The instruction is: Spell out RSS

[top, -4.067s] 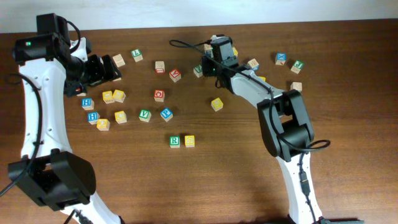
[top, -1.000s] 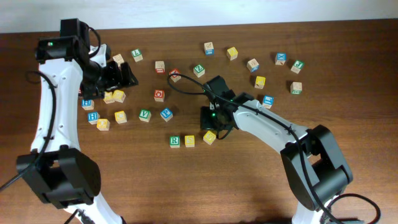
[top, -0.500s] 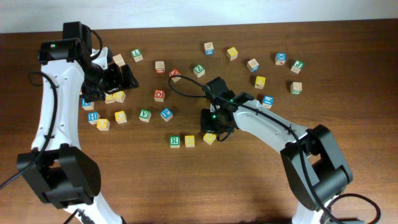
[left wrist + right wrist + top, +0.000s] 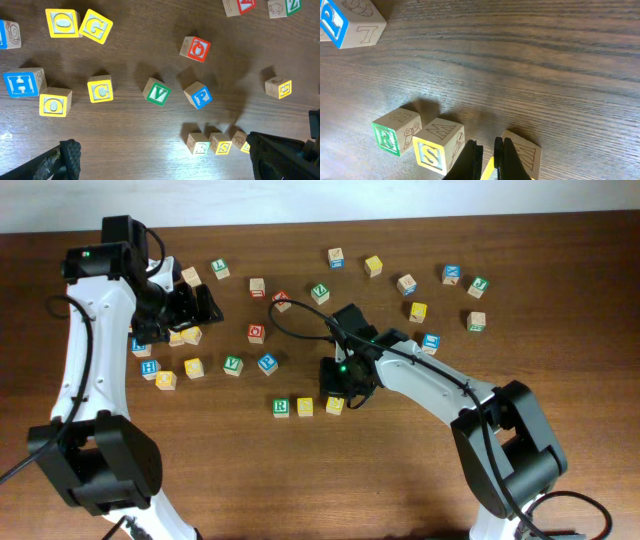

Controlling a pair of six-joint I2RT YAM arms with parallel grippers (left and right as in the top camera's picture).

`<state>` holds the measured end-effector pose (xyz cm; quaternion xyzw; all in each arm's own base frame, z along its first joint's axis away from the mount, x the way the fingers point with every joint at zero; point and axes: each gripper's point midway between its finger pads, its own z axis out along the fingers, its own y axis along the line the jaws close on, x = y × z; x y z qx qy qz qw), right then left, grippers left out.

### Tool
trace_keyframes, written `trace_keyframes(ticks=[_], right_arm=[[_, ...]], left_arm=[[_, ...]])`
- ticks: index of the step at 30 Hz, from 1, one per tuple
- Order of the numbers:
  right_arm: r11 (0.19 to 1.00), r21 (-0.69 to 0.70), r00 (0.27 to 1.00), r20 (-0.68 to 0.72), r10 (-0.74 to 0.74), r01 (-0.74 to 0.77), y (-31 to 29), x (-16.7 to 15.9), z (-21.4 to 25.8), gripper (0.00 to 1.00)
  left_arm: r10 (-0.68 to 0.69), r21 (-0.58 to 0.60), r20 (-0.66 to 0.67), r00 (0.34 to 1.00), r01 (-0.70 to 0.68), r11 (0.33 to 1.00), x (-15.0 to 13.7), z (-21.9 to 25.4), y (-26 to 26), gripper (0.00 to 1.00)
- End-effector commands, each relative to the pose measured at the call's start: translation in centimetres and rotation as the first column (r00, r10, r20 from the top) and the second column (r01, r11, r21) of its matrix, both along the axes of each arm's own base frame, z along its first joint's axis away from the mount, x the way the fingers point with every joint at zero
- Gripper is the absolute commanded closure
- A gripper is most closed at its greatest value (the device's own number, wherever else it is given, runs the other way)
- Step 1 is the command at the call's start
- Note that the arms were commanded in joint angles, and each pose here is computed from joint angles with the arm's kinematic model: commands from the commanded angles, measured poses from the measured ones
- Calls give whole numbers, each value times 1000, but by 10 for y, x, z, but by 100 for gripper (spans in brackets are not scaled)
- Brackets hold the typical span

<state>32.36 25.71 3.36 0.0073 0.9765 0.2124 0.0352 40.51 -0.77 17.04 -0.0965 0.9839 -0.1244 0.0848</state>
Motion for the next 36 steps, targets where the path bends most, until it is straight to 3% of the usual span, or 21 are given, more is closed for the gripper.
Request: trace_keyframes(ticks=[1,11,14,18,19,21,23,25,29,33,36], right_arm=[[1000,25,1000,-20,13,-12,4,-4,-1,96],[999,39,999,-41,18,-16,5,-8,0,96],[999,43,1000,-31,7,-6,3,3,17,96],[999,-16,999,4,32,-32,-6,19,58,96],[998,-58,1000,-6,8,-9,-18,21,69,96],[983,-179,996,-78,-40,26,-52,10,76,96],[954,-298,984,-175,-10,-43,-80,-18,64,96],[946,-319,979,-203,-6,-61,-82,-29,50,96],[967,-253,979,-202,-29,-23,-64,-38,7,96],[978,-204,977,-214,-17,-27,-56,-43,-1,96],[979,-201,978,-207,-11,-31,-53,-43,-3,96]], left_arm=[[-7,5,2,1000,7,1000,-3,2,-6,1],[-22,5,-1,1000,22,1000,-4,2,-12,1],[-26,2,-42,999,26,1000,-12,-10,-14,15],[-37,-8,-113,993,37,999,-27,-29,-19,61],[-52,-12,-137,989,51,999,-33,-36,-25,79],[-99,-17,-199,975,98,995,-50,-54,-43,94],[-145,-16,-255,956,146,989,-69,-82,-65,98],[-124,48,-294,948,144,988,-83,-108,-69,100],[-75,101,-303,950,110,989,-88,-125,-65,100],[-67,101,-326,943,106,989,-99,-140,-64,100],[-89,2,-319,944,95,996,-104,-152,-80,100]])
